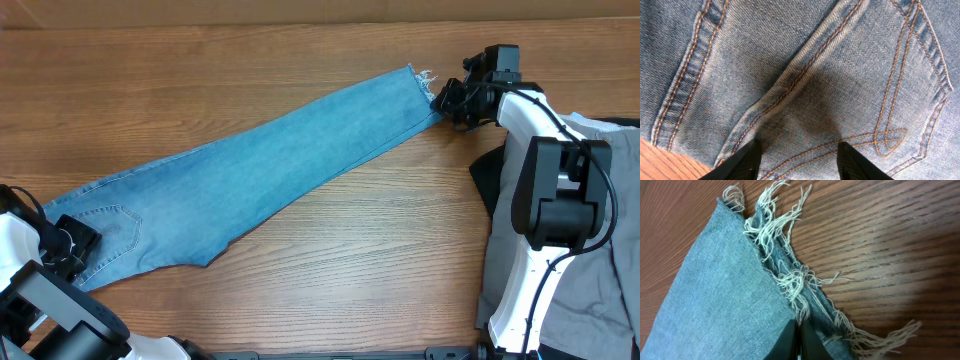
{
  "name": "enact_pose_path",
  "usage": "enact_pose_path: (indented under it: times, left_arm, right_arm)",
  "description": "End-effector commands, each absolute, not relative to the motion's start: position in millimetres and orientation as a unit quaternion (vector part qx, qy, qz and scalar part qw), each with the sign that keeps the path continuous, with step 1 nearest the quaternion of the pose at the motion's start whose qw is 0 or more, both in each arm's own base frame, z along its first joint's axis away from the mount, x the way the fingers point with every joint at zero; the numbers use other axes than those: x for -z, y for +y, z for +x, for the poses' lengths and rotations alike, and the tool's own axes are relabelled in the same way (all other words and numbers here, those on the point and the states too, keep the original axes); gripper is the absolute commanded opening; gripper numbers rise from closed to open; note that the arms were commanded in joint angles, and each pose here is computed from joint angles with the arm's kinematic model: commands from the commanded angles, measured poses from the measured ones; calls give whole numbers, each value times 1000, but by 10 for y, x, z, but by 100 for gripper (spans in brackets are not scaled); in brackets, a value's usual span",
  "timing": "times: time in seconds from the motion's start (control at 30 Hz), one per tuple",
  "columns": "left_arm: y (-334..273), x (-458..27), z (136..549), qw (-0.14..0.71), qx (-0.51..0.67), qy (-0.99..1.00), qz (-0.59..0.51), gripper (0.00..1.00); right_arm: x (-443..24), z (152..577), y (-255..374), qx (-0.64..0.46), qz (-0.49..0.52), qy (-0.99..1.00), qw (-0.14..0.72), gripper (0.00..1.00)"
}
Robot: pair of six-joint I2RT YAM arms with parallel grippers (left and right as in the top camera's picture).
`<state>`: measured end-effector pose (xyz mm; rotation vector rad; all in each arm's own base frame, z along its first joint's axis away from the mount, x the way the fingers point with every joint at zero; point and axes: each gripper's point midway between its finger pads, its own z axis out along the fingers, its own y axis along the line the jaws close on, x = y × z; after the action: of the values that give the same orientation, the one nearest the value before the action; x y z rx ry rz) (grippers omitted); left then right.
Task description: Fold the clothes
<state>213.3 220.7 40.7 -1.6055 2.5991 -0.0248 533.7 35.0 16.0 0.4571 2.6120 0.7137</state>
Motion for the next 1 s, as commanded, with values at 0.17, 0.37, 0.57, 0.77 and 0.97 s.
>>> enact_pose_path:
  times: [0.17, 0.37, 0.57, 0.77, 0.97]
  left_arm:
    - [2155, -379, 2146, 39, 16, 857, -514, 52]
    - [2162, -379, 2154, 41, 16, 857, -514, 52]
    - [2161, -379, 2151, 40, 16, 857, -514, 53]
    - [2166, -380, 2156, 42, 16, 857, -514, 53]
    - [2163, -379, 2153, 41, 16, 857, -514, 53]
  right_arm:
    - [-816, 5496, 253, -268, 150, 916, 257, 4]
    - [-1191, 5490, 155, -251, 151, 911, 291, 4]
    - [-967, 5372, -135, -163, 196, 929, 269, 4]
    - [-777, 5177, -322, -104, 240, 937, 232, 4]
    - [-574, 5016, -396, -78, 266, 938, 207, 4]
